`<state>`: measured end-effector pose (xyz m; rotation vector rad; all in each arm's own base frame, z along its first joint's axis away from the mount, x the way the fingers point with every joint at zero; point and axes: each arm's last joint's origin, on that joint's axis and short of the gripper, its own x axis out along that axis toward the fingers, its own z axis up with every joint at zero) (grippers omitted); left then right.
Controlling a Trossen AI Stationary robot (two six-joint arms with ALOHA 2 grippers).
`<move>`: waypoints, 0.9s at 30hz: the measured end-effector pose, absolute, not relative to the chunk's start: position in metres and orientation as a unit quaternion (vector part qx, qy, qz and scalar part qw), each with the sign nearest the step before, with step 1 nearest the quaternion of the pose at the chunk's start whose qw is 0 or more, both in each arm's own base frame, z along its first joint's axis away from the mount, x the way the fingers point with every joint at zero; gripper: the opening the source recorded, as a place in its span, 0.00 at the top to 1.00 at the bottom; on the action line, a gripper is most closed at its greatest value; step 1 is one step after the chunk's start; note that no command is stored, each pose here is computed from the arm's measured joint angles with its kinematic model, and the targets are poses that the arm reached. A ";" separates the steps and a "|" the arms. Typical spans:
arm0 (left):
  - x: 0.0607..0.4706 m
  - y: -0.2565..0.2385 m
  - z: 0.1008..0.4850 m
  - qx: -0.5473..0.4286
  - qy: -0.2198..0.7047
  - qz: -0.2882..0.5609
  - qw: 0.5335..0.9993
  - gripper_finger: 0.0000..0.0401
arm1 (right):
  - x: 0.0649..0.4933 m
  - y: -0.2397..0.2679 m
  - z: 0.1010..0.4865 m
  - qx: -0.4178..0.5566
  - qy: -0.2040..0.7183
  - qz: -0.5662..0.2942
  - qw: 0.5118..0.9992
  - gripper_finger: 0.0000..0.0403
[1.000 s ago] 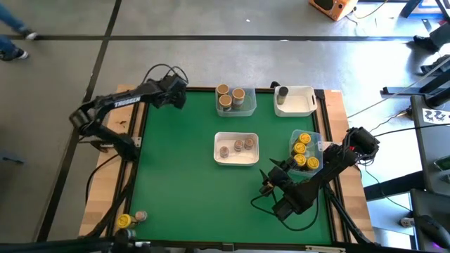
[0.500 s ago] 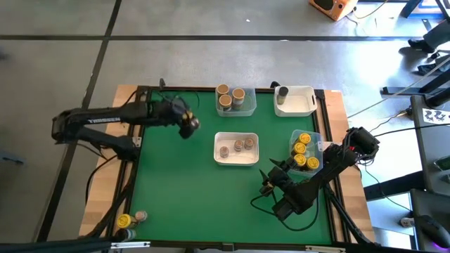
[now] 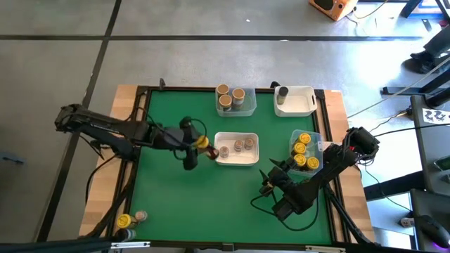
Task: Sort spices by type
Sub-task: Put the yellow seasoning can into the bottom transparent bin
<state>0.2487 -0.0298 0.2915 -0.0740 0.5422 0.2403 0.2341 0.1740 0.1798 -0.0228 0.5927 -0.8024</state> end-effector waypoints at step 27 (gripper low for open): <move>0.378 -0.154 0.269 0.081 0.339 -0.008 0.937 0.44 | 0.234 0.174 0.180 -0.008 0.283 -0.384 0.879 0.30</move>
